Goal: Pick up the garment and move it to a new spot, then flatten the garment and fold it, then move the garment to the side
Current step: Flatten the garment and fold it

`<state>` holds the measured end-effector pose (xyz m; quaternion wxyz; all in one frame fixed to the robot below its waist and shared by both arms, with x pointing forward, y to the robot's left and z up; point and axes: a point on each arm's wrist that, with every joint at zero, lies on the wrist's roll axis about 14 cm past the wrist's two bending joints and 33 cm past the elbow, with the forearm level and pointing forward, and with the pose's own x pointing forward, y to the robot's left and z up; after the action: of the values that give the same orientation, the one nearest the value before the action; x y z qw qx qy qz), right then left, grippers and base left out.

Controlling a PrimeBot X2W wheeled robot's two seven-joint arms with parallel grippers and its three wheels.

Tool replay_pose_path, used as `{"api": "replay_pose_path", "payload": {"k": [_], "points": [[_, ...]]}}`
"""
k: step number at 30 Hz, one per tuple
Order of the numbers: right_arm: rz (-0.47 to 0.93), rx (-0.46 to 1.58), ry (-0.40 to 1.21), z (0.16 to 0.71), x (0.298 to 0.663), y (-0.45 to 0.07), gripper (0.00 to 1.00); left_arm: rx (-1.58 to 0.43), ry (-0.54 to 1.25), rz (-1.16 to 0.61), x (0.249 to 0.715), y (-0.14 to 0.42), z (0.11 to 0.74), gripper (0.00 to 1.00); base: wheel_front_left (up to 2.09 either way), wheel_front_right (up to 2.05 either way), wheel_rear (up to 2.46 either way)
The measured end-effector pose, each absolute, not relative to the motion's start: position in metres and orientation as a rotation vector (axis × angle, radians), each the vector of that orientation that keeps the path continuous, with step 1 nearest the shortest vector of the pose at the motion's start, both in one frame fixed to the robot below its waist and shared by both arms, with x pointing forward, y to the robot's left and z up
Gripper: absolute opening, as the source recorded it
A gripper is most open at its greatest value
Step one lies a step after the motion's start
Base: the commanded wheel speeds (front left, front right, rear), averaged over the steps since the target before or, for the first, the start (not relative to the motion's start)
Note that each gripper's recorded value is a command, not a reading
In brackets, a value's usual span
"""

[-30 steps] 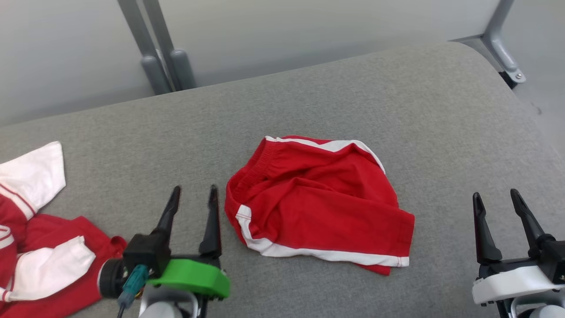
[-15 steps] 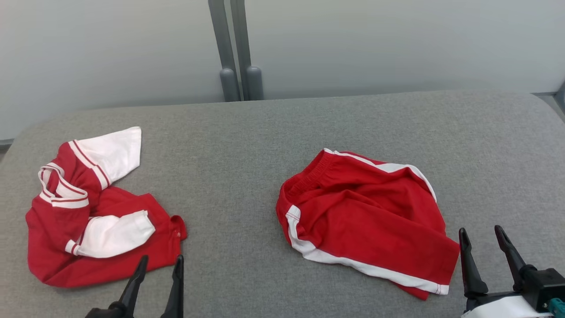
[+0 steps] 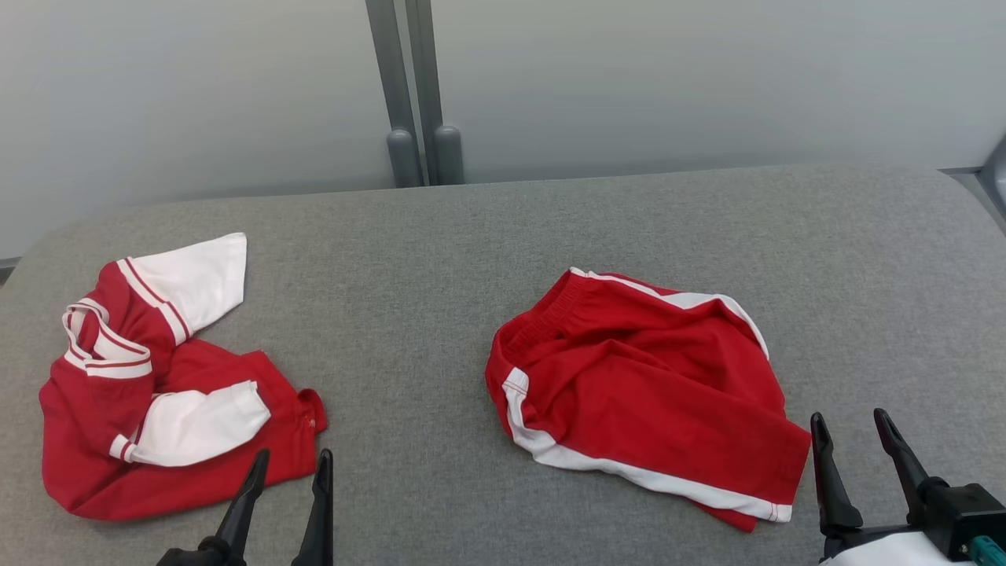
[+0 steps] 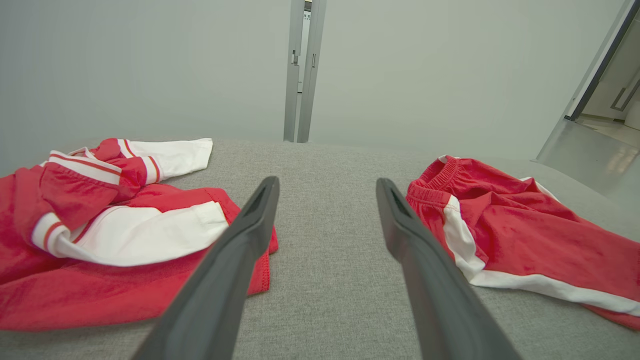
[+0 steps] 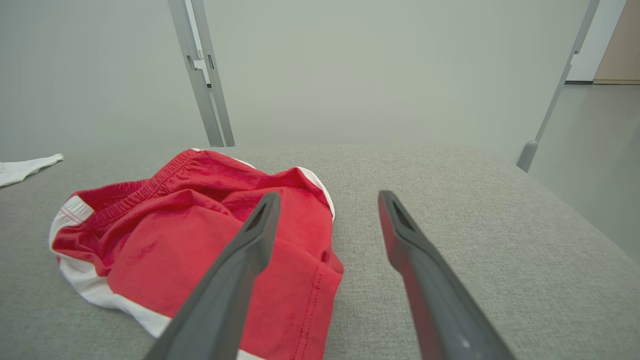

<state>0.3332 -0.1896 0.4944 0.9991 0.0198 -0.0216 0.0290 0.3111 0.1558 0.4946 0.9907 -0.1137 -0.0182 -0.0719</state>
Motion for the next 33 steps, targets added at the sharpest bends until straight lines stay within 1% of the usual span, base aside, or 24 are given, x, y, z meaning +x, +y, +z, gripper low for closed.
{"api": "replay_pose_path", "payload": {"k": [7,9,12,15,18,22,24,27,33], "points": [[0.056,0.043,-0.039,0.493,0.332,-0.191,1.00,-0.218,-0.039,-0.176,0.317,0.150,0.497,1.00,0.00,0.00,0.00],[0.075,0.053,0.025,0.474,0.327,-0.187,1.00,-0.221,-0.083,-0.214,0.324,0.138,0.511,1.00,0.00,0.00,0.00],[0.137,0.039,0.198,0.429,0.312,-0.177,1.00,-0.209,-0.123,-0.322,0.334,0.105,0.526,1.00,0.00,0.00,0.00],[0.154,0.044,0.290,0.411,0.317,-0.175,1.00,-0.192,-0.115,-0.442,0.344,0.069,0.526,1.00,0.00,0.00,0.00],[0.173,0.048,0.345,0.398,0.325,-0.169,1.00,-0.186,-0.108,-0.550,0.358,0.035,0.525,1.00,0.00,0.00,0.00],[0.203,0.062,0.438,0.375,0.328,-0.158,1.00,-0.137,-0.013,-0.707,0.366,-0.011,0.502,1.00,0.00,0.00,0.00],[0.215,0.062,0.466,0.367,0.328,-0.157,1.00,-0.121,0.011,-0.756,0.372,-0.024,0.496,1.00,0.00,0.00,0.00],[0.230,0.064,0.495,0.360,0.326,-0.156,1.00,-0.093,0.049,-0.796,0.380,-0.033,0.484,1.00,0.00,0.00,0.00],[0.231,0.061,0.491,0.362,0.324,-0.163,1.00,-0.028,0.154,-0.813,0.390,-0.029,0.451,1.00,0.00,0.00,0.00]]}}
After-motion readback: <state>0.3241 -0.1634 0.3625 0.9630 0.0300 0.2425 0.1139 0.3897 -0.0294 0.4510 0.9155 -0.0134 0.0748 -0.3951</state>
